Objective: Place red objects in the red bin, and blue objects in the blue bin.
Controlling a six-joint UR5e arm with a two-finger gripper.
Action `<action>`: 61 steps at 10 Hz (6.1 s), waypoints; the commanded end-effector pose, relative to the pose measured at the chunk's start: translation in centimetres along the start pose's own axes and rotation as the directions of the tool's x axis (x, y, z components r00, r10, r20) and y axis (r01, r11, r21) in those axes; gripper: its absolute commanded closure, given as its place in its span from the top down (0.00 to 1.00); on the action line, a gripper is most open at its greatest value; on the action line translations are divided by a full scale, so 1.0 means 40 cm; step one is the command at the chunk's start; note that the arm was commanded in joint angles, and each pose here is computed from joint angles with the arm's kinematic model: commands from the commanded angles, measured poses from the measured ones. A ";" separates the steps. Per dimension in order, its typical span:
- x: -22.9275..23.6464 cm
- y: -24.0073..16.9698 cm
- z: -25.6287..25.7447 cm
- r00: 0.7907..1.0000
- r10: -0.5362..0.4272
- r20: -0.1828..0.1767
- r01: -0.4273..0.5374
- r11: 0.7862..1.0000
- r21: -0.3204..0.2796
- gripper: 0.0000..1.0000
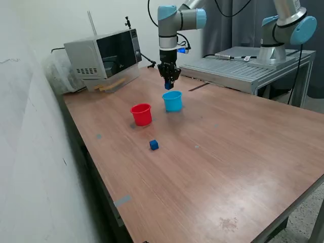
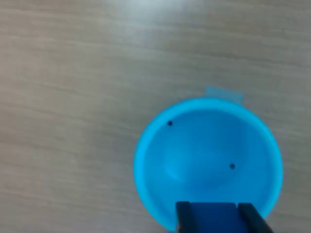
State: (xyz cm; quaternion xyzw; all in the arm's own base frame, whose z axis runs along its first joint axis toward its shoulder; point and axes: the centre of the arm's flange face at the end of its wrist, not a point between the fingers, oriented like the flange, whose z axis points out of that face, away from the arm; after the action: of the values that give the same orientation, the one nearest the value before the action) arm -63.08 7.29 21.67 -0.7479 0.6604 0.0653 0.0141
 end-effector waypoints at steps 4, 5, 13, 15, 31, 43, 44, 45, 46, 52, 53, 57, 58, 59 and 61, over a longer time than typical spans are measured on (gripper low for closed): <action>-0.016 -0.040 0.023 1.000 0.011 -0.011 -0.011 1.000 0.027 0.00; -0.004 -0.039 0.021 1.000 0.004 -0.012 -0.003 1.000 0.026 1.00; 0.079 -0.010 -0.001 0.999 -0.053 -0.012 0.053 0.999 0.007 1.00; 0.224 0.021 -0.024 0.990 -0.142 -0.013 0.142 0.990 -0.011 1.00; 0.490 0.543 0.062 0.888 0.455 -0.059 -0.458 0.870 -0.181 1.00; 0.551 0.602 0.236 0.989 0.148 0.005 -0.148 0.989 -0.005 1.00; 0.549 0.608 0.229 0.988 0.152 0.006 -0.152 0.988 -0.012 1.00; 0.526 0.611 0.228 0.986 0.166 0.006 -0.166 0.986 -0.014 1.00; 0.510 0.613 0.233 0.980 0.199 0.005 -0.199 0.980 -0.013 1.00; 0.443 0.612 0.249 0.964 0.267 0.002 -0.267 0.964 -0.010 1.00; 0.443 0.614 0.249 0.961 0.278 -0.002 -0.278 0.960 -0.026 0.00; 0.442 0.618 0.242 0.959 0.283 -0.006 -0.283 0.958 -0.047 0.00; 0.446 0.617 0.243 0.960 0.280 -0.006 -0.280 0.959 -0.046 0.00; 0.447 0.613 0.250 0.961 0.278 -0.005 -0.278 0.960 -0.040 0.00; 0.447 0.608 0.245 0.964 0.266 -0.004 -0.266 0.963 -0.037 0.00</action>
State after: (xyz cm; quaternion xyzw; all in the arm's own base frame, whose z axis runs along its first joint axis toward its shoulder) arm -86.07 -12.33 11.54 -0.6486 0.7567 0.0811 -0.0108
